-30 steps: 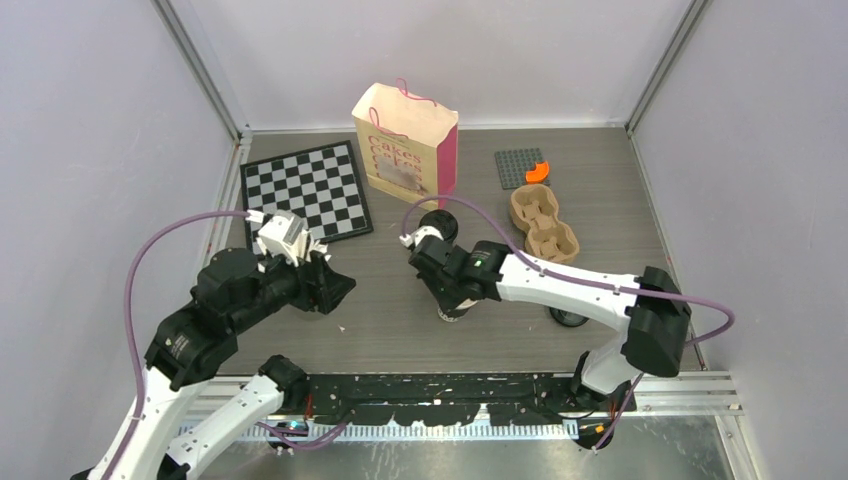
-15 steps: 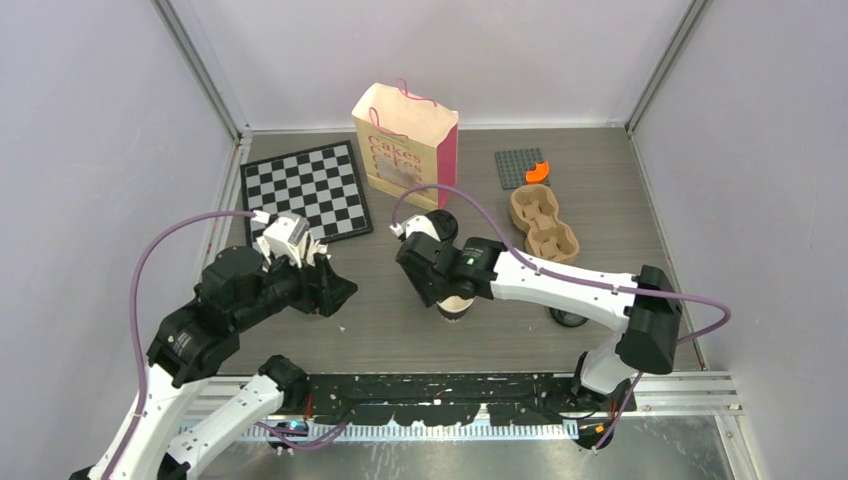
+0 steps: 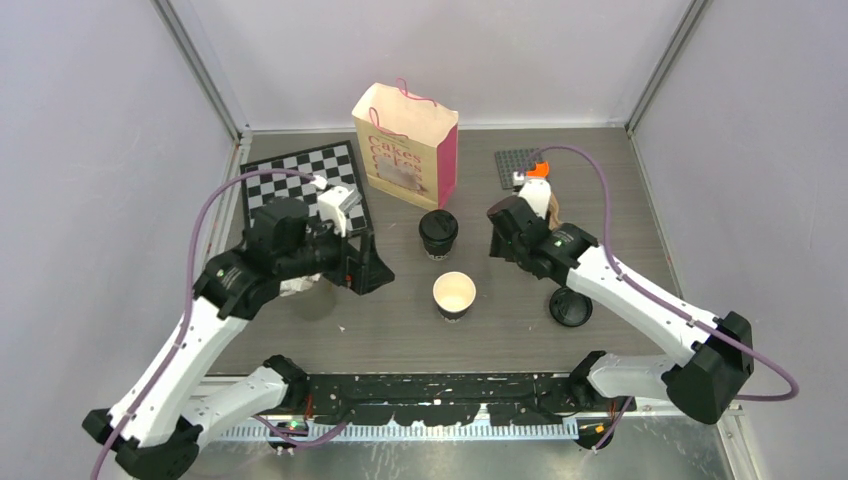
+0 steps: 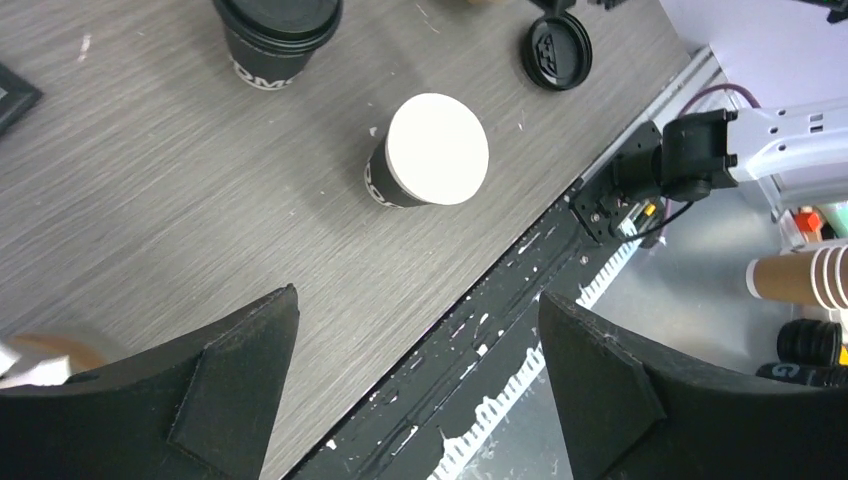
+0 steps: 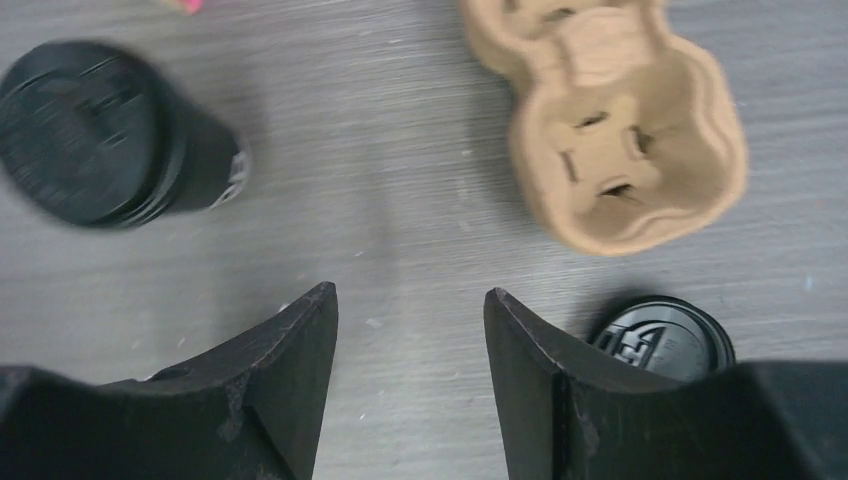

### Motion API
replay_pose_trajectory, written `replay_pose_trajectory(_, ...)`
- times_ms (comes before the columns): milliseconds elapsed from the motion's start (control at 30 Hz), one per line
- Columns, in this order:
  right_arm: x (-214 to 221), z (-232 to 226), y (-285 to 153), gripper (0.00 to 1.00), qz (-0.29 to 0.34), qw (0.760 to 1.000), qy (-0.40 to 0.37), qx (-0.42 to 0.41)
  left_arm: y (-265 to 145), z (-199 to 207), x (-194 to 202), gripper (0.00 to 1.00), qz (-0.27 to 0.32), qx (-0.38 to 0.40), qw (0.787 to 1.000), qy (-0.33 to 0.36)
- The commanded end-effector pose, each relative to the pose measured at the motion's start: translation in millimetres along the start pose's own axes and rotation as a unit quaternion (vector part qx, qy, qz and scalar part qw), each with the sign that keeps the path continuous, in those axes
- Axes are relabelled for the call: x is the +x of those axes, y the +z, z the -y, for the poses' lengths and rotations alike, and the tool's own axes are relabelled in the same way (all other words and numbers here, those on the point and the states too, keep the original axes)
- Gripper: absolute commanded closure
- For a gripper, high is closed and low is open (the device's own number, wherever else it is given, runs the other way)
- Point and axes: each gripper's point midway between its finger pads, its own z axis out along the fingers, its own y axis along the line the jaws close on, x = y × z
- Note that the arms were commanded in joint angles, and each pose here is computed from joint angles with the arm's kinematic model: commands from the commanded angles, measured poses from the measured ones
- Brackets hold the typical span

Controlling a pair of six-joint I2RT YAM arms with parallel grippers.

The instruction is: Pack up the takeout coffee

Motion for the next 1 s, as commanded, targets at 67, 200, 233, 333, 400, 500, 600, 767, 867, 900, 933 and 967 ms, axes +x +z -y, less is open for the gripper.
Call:
replay_pose_trajectory(67,-1.4,54.4,19.8,0.45,0.034,0.989,0.116,0.088,22.7,20.6,-12.4,0.00,-0.006,0.076,0.997,0.028)
replay_pose_trajectory(200,23.0,89.2,25.5,0.46,0.029,0.974,0.160,0.155,40.6,19.3,-12.4,0.00,-0.025,0.091,0.995,0.039)
replay_pose_trajectory(233,30.2,95.2,27.5,0.46,0.025,0.971,0.169,0.164,44.8,20.2,-12.6,0.00,-0.031,0.098,0.994,0.044)
replay_pose_trajectory(333,52.0,112.1,31.0,0.48,0.012,0.965,0.181,0.192,54.4,17.0,-10.7,0.00,-0.045,0.104,0.992,0.063)
replay_pose_trajectory(400,66.5,120.7,31.4,0.52,0.004,0.963,0.181,0.202,59.5,7.3,-5.5,0.00,-0.055,0.085,0.992,0.070)
replay_pose_trajectory(500,82.3,131.4,26.5,0.55,0.001,0.960,0.187,0.210,63.3,-7.3,4.7,0.00,-0.072,0.056,0.993,0.075)
replay_pose_trajectory(600,89.3,143.1,19.1,0.55,0.009,0.956,0.191,0.220,61.7,-13.1,10.0,0.00,-0.080,0.043,0.992,0.083)
replay_pose_trajectory(767,88.1,157.6,12.3,0.60,0.031,0.951,0.198,0.237,61.6,-29.1,9.4,0.00,-0.056,0.002,0.994,0.093)
replay_pose_trajectory(867,84.8,164.6,11.7,0.61,0.041,0.944,0.209,0.251,59.1,-33.0,10.6,0.00,-0.055,-0.009,0.994,0.097)
replay_pose_trajectory(900,84.9,166.5,12.2,0.61,0.041,0.942,0.213,0.255,59.3,-32.9,11.2,0.00,-0.053,-0.007,0.994,0.097)
replay_pose_trajectory(933,84.3,168.0,12.5,0.61,0.042,0.940,0.218,0.259,59.3,-32.5,11.3,0.00,-0.050,-0.006,0.994,0.097)
replay_pose_trajectory(967,85.2,170.3,13.1,0.60,0.044,0.938,0.222,0.264,59.5,-32.7,11.4,0.00,-0.050,-0.006,0.994,0.098)
